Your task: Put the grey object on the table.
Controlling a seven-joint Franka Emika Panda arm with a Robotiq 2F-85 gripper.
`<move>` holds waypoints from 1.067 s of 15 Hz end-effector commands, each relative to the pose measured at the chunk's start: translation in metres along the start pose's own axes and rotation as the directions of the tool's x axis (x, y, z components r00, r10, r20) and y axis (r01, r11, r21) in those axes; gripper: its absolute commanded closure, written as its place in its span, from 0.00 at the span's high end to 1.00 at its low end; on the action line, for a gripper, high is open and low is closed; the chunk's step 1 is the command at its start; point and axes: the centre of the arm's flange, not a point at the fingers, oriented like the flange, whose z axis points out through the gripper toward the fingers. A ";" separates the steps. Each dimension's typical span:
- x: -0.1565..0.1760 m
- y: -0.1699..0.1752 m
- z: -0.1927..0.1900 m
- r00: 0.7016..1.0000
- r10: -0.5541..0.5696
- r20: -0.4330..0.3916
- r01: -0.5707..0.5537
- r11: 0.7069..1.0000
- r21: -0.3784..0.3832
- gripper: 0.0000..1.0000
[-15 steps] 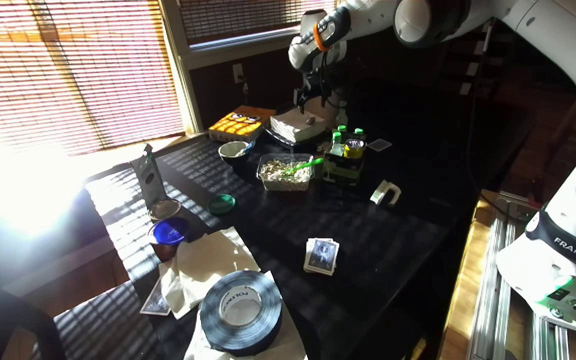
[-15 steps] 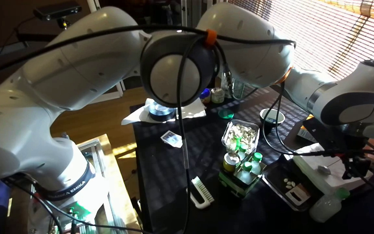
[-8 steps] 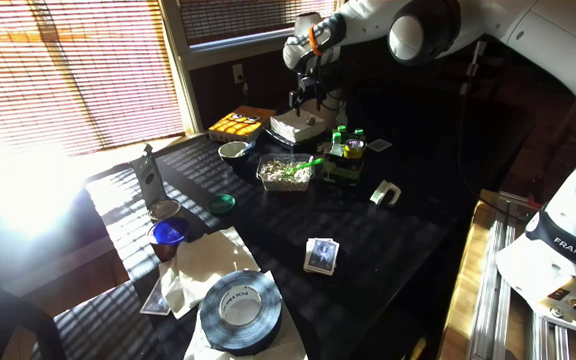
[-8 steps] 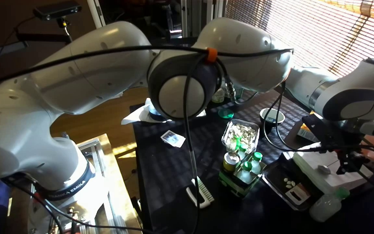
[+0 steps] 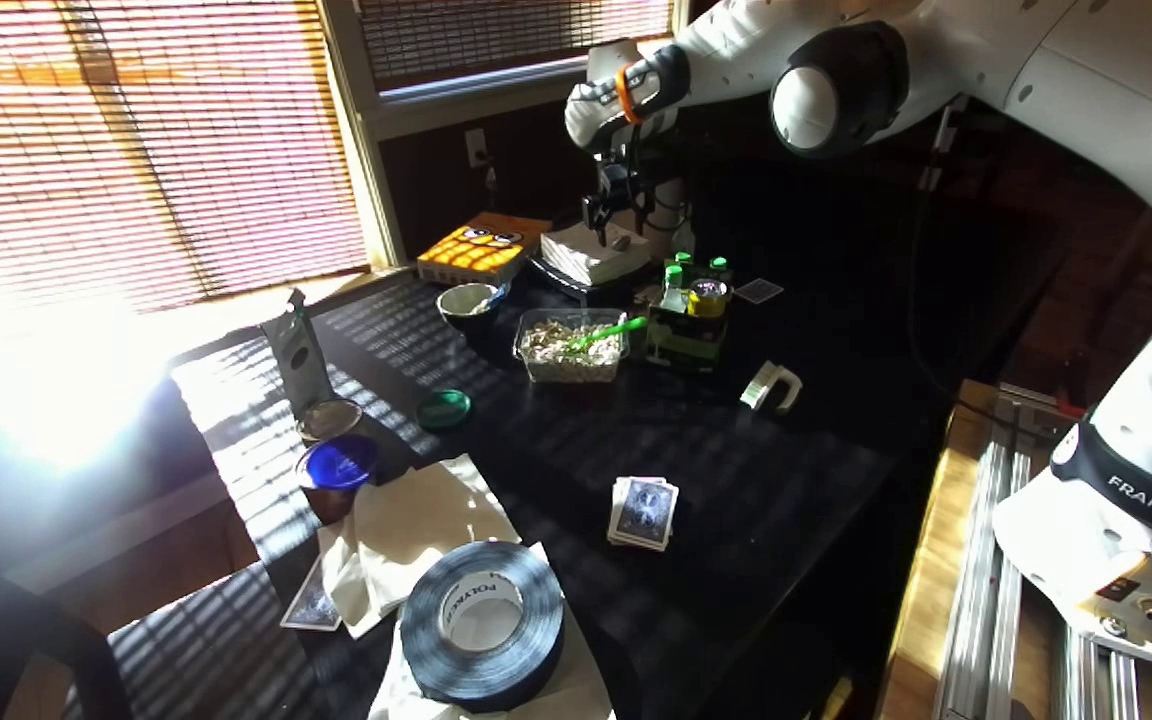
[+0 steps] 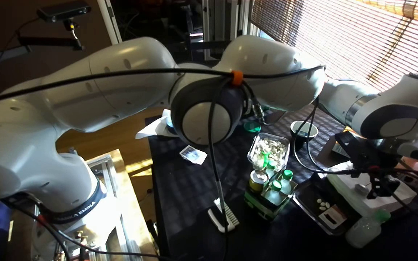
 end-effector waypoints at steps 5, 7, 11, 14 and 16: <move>0.030 0.008 0.011 0.999 0.043 0.027 -0.043 0.999 0.009 0.48; 0.028 0.006 0.011 0.999 0.038 0.035 -0.038 0.999 0.012 0.34; 0.025 0.000 -0.003 0.999 0.027 0.019 -0.028 0.999 0.028 0.16; 0.019 -0.013 -0.037 1.000 -0.002 -0.013 0.003 0.998 0.068 0.16; 0.013 -0.035 -0.055 0.999 -0.043 -0.019 0.045 0.993 0.111 0.15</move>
